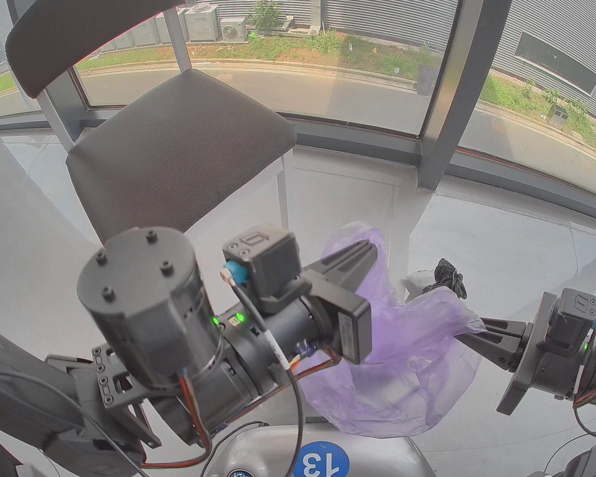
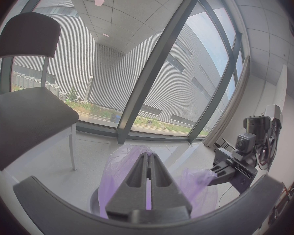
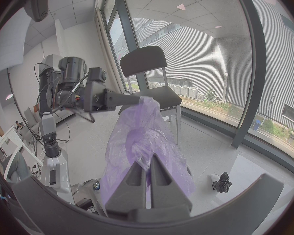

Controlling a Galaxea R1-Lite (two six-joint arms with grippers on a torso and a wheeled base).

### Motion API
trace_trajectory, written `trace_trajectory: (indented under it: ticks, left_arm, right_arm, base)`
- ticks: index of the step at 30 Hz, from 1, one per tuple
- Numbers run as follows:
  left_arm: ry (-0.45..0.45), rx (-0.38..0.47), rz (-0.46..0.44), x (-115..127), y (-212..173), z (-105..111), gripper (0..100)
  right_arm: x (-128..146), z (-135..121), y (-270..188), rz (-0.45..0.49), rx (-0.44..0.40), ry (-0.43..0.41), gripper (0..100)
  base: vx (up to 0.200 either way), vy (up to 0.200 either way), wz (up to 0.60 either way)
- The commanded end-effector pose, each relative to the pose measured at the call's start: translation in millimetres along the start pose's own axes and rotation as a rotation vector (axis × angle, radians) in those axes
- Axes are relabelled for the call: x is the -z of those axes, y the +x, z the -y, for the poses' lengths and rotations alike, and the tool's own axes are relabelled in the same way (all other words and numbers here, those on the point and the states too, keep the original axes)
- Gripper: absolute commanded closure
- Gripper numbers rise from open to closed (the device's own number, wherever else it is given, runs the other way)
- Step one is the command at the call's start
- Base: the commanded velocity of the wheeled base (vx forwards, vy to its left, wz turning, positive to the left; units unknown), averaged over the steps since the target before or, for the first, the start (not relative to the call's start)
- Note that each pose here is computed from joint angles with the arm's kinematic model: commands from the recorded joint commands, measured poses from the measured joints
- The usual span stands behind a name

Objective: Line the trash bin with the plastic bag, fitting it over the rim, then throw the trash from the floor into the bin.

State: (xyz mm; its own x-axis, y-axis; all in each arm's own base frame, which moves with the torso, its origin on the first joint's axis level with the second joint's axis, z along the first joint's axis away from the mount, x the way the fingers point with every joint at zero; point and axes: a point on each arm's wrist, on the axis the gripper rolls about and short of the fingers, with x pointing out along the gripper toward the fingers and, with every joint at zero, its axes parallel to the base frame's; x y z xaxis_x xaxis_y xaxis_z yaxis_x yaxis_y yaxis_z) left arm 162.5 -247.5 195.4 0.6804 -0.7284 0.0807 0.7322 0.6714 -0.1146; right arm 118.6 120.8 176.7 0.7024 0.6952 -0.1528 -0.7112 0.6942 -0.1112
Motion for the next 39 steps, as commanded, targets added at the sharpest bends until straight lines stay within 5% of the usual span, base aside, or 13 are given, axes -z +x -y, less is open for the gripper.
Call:
trace_trajectory:
  ticks: [1, 10, 20, 25, 39]
  left_arm:
    - [0.004, 0.005, -0.047, 22, -6, 0, 100]
    - [-0.053, -0.030, -0.010, 50, 1, -20, 100]
    - [-0.054, 0.001, -0.077, 78, 13, -25, 100]
    - [-0.055, -0.010, -0.056, 75, 13, -28, 100]
    - [-0.046, -0.032, 0.008, 51, 2, -36, 100]
  right_arm:
    - [6, 3, 5, -0.034, 0.016, 0.023, 100]
    - [12, 8, 5, -0.061, 0.038, 0.040, 100]
    - [28, 10, 13, -0.141, 0.043, 0.046, 100]
    - [40, 9, 23, -0.209, 0.014, 0.052, 100]
    - [51, 11, 47, -0.184, 0.000, 0.064, 100]
  base:
    - [0.000, 0.000, 0.00]
    - [0.000, 0.000, 0.00]
    - [0.000, 0.000, 0.00]
    - [0.000, 0.000, 0.00]
    - [0.000, 0.000, 0.00]
